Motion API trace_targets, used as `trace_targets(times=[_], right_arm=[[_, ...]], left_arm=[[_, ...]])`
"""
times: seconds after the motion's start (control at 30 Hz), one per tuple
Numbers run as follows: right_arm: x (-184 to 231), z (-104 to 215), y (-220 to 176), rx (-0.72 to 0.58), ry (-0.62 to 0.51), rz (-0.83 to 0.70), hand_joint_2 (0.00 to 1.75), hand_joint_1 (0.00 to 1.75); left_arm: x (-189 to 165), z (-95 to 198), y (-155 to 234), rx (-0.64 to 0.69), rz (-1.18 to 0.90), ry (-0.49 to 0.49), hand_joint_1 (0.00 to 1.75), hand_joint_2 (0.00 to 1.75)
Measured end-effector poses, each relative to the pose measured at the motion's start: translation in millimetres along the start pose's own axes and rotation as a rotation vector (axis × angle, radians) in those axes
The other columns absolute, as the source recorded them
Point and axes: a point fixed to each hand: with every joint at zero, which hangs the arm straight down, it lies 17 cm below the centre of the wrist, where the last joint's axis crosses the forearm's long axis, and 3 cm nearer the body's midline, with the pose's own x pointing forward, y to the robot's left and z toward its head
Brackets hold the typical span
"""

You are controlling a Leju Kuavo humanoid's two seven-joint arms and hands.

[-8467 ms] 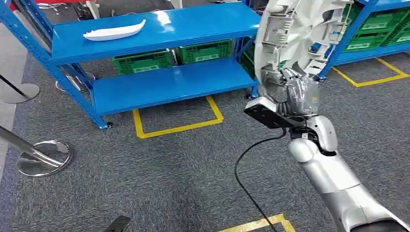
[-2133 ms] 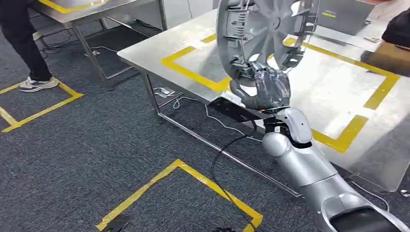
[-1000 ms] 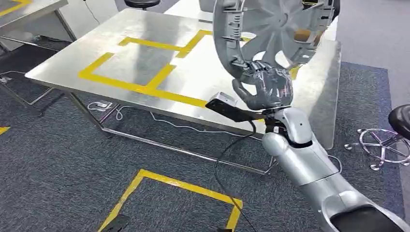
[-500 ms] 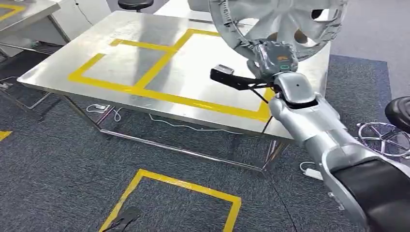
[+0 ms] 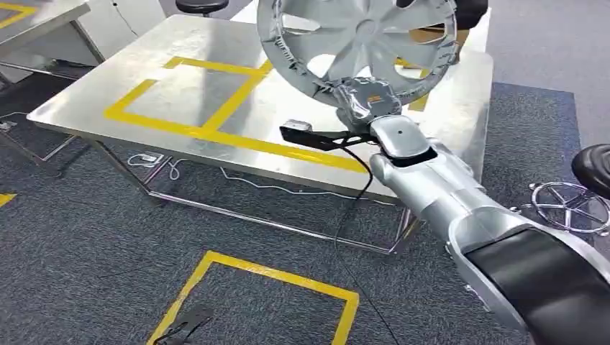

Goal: Take the parts from the cabinet and place them on the table.

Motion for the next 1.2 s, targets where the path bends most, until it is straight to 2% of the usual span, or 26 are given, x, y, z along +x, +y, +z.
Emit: trace_targets(times=[0.3,0.4,1.2], right_arm=[[88.6,1.7,4.2,0.016,-0.153,0.005,1.75,1.75],[102.6,1.2,0.8,0.014,-0.171,0.003,1.75,1.75],[120.2,5.0,6.9,0.034,-0.197,0.022,1.75,1.75]], left_arm=[[2.7,0.3,-1.3,-0.01,-0.016,-0.012,0.0,1.75],[3.4,0.3,-1.4,-0.011,-0.024,-0.015,0.0,1.75],[-5.3,-0.5,4.2,0.019,-0.025,-0.007,0.0,1.75]])
